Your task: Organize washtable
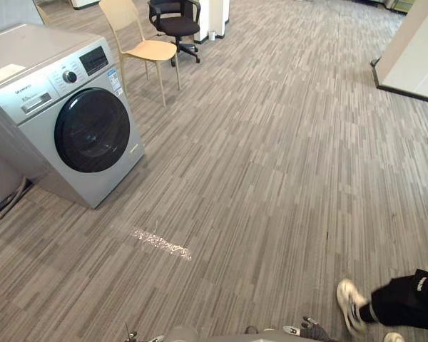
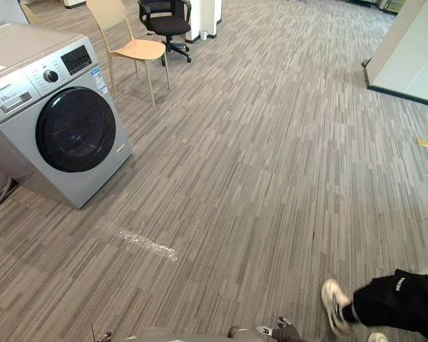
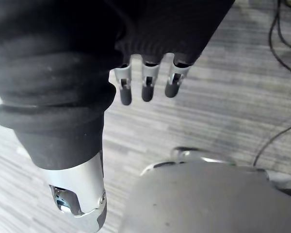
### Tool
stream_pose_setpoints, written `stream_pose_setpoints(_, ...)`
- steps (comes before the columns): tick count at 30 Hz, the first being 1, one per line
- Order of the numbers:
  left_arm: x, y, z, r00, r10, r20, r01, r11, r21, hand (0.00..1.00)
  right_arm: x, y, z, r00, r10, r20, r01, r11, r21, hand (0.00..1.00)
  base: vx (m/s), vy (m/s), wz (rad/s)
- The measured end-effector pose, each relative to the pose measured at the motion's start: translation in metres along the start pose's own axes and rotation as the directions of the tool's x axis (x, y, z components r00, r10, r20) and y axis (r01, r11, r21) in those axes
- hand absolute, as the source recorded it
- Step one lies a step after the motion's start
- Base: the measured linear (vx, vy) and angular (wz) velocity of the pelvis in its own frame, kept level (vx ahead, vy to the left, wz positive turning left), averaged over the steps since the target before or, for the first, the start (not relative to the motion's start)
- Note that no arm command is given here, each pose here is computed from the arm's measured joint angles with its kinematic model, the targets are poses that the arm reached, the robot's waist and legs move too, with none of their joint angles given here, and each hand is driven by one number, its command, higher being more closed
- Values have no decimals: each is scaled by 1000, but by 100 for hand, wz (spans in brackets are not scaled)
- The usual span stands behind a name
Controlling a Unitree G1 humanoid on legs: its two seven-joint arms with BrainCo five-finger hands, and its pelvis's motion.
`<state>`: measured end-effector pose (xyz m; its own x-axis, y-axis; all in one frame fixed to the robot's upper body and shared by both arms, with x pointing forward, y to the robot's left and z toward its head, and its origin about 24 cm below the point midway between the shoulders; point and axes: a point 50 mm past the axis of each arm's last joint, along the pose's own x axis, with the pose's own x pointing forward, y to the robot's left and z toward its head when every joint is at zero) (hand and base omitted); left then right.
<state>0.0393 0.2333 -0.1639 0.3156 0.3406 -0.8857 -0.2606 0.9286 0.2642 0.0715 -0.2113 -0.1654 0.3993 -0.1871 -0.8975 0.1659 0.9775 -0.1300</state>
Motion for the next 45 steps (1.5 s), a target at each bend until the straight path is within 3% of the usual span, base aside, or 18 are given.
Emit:
stream_pose_setpoints(8, -4, -30, 2, 997, -77, 20, 78, 997, -12, 0, 5, -5, 29, 997, -10, 80, 12, 1000, -23, 0, 168, -21, -28)
stream_pose_setpoints(12, -6, -20, -10, 999, -36, -19, 34, 995, -93, 0, 7, 17, 44, 991, 53, 121, -49, 998, -36, 0, 455, 135, -40)
stream_pose_setpoints(15, -4, -13, -8, 1000, -22, -13, 21, 996, -90, 0, 7, 13, 50, 987, 42, 153, -38, 999, -29, 0, 461, 144, 9)
stream_pose_setpoints(20, 2, -6, 14, 998, -46, 50, 42, 997, 67, 0, 3, 1, 21, 997, -1, 79, 0, 1000, 16, 0, 555, 60, 61)
stream_pose_setpoints(27, 4, -27, 38, 990, -90, 110, 83, 994, 67, 0, 3, -14, 24, 994, -54, 92, 49, 998, 50, 0, 504, -101, 34)
stream_pose_setpoints(31, 3, -38, 40, 986, -122, 114, 111, 989, 98, 0, 2, -29, 23, 990, -120, 76, 108, 983, 145, 0, 599, -249, 19)
stream_pose_setpoints(35, 2, -36, 29, 989, -121, 89, 109, 986, 129, 0, 0, -36, 12, 991, -130, 33, 126, 986, 112, 0, 377, -159, 10)
stream_pose_setpoints(42, 0, -18, 5, 999, -42, 13, 42, 999, -17, 0, -2, -20, -5, 996, -85, -23, 87, 991, 106, 0, 377, -144, -35)
stream_pose_setpoints(45, 0, -22, 14, 997, -53, 48, 53, 999, -1, 0, -2, -20, 0, 995, -97, -2, 96, 987, 132, 0, 328, -42, -45)
